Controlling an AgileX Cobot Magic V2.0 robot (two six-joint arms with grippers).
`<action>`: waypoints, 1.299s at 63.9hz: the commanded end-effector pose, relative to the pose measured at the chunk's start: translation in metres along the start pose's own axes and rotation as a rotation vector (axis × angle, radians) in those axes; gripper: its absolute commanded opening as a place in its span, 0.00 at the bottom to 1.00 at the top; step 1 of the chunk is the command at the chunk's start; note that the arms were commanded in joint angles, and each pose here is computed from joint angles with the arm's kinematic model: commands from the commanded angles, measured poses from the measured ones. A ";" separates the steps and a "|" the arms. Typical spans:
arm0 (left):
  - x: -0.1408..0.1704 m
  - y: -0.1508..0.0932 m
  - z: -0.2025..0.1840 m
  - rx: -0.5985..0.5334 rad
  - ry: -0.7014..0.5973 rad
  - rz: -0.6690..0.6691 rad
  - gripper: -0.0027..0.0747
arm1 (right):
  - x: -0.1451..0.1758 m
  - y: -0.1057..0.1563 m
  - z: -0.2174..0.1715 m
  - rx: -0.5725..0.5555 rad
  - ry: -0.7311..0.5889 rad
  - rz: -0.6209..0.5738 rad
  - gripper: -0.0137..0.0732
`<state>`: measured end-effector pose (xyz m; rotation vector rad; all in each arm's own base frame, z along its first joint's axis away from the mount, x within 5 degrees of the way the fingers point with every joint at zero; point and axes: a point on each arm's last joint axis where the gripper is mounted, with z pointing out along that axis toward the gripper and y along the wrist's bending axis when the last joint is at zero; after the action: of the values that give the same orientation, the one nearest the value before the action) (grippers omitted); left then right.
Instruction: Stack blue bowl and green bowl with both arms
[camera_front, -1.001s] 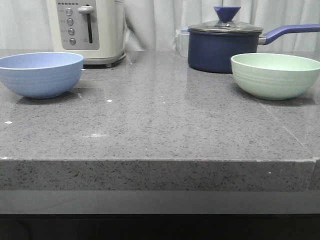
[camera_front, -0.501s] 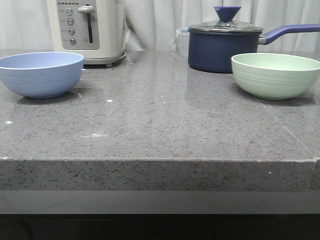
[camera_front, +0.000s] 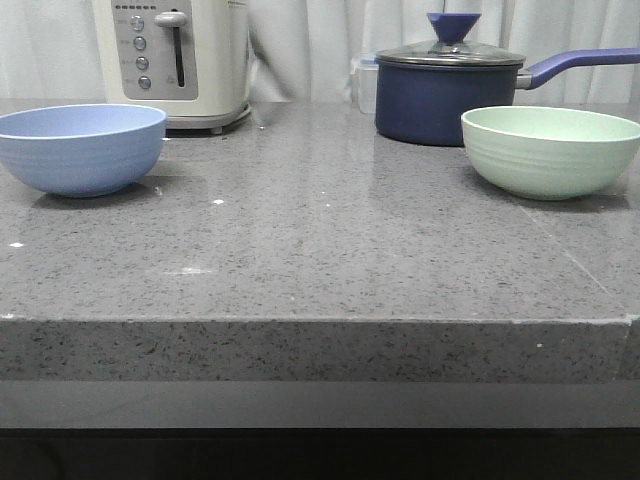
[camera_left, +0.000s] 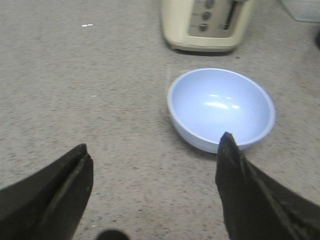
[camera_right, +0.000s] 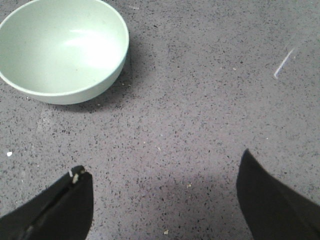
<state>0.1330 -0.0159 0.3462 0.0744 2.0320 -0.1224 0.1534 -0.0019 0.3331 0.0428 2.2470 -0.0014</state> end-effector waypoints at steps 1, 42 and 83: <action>-0.017 -0.010 -0.006 0.068 -0.109 0.028 0.70 | -0.027 0.000 -0.003 0.000 -0.044 -0.007 0.84; -0.014 -0.030 -0.008 0.200 -0.103 0.107 0.70 | -0.112 0.012 0.082 -0.148 0.242 0.064 0.84; -0.014 -0.030 -0.008 0.200 -0.096 0.108 0.70 | -0.115 0.005 0.175 -0.257 0.354 0.180 0.57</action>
<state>0.1269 -0.0426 0.3462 0.3120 2.0150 -0.2326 0.3613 -0.0021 0.2867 0.1179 2.6957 0.4158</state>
